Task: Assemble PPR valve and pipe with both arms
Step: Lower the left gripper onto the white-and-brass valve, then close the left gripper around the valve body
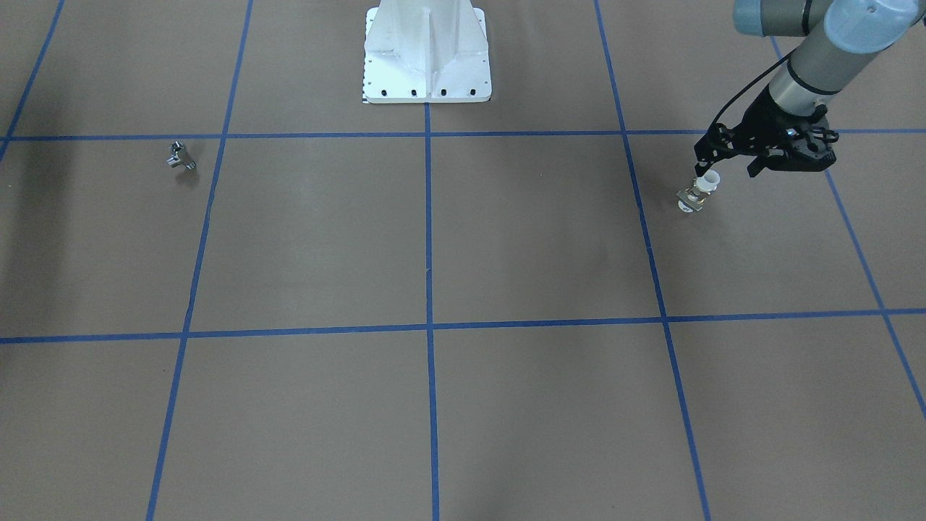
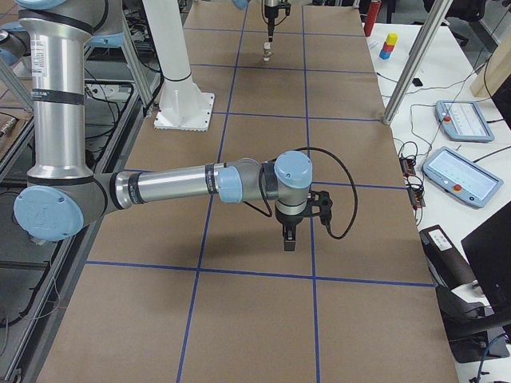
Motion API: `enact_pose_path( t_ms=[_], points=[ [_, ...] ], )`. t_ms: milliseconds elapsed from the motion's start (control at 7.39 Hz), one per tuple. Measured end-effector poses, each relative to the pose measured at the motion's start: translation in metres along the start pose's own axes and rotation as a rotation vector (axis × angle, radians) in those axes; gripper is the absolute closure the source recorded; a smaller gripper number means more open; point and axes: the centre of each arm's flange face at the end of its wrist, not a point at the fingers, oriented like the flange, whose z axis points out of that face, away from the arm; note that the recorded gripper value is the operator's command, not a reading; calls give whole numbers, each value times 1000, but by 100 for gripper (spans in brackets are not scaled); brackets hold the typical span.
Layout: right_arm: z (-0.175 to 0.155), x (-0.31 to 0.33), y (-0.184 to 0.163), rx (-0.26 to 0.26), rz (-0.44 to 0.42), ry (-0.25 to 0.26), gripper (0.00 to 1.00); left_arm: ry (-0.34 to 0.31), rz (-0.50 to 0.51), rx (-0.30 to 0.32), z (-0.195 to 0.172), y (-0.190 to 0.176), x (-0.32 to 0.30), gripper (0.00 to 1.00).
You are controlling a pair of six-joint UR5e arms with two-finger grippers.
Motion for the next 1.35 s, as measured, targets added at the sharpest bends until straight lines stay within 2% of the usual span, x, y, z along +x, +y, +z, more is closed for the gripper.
enact_pose_path(
  t_ms=[812, 1083, 1354],
  points=[
    [1, 0, 0, -3, 7, -5, 0, -48, -15, -26, 34, 1, -2, 1],
    [1, 0, 0, -3, 8, -4, 0, -52, -12, -31, 38, 0, -4, 14],
    [2, 1, -1, -4, 9, -4, 0, -53, -3, -36, 40, 1, -4, 17]
  ],
)
